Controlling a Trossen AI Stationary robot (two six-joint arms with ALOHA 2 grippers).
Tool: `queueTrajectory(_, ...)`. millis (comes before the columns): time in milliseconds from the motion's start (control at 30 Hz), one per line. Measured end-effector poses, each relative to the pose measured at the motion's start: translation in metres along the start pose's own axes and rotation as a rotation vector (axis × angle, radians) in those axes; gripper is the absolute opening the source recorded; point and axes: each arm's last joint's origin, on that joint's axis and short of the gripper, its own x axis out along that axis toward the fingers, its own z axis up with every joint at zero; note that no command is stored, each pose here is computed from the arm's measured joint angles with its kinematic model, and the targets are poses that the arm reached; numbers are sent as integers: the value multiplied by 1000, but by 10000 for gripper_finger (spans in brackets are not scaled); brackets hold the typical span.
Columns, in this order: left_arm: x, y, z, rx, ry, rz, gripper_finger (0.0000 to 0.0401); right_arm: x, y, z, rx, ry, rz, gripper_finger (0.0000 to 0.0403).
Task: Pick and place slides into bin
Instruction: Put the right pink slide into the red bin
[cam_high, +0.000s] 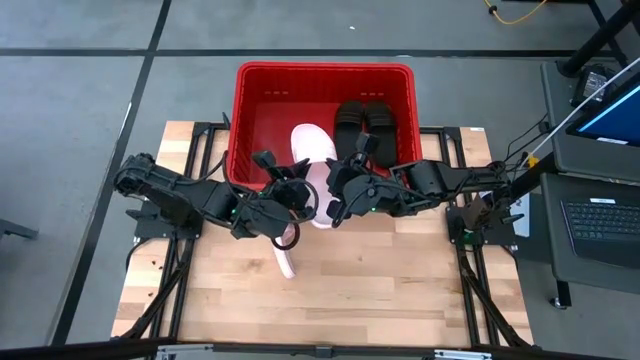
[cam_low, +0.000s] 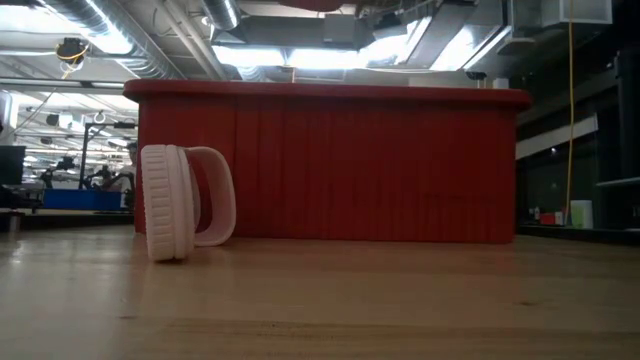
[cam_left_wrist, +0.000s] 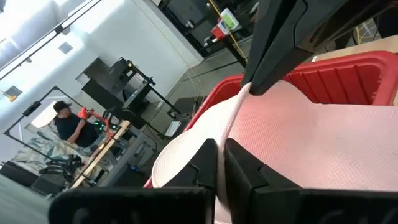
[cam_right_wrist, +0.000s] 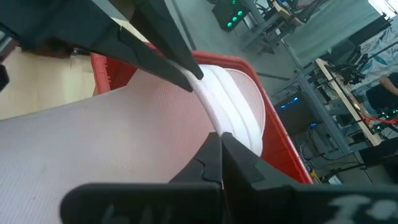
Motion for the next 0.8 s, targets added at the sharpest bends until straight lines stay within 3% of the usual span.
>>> queueTrajectory(367, 16, 6, -7, 107, 58, 50, 5, -1, -1, 1, 7, -10, -1, 98)
queueTrajectory(567, 27, 21, -14, 123, 93, 49, 4, -1, -1, 0, 10, -1, 0, 144)
queueTrajectory(667, 35, 30, -17, 133, 105, -8, 4, -1, -1, 0, 32, -2, 0, 127)
queueTrajectory(800, 47, 51, -22, 130, 120, -43, 4, -1, -1, 0, 27, -1, -1, 57)
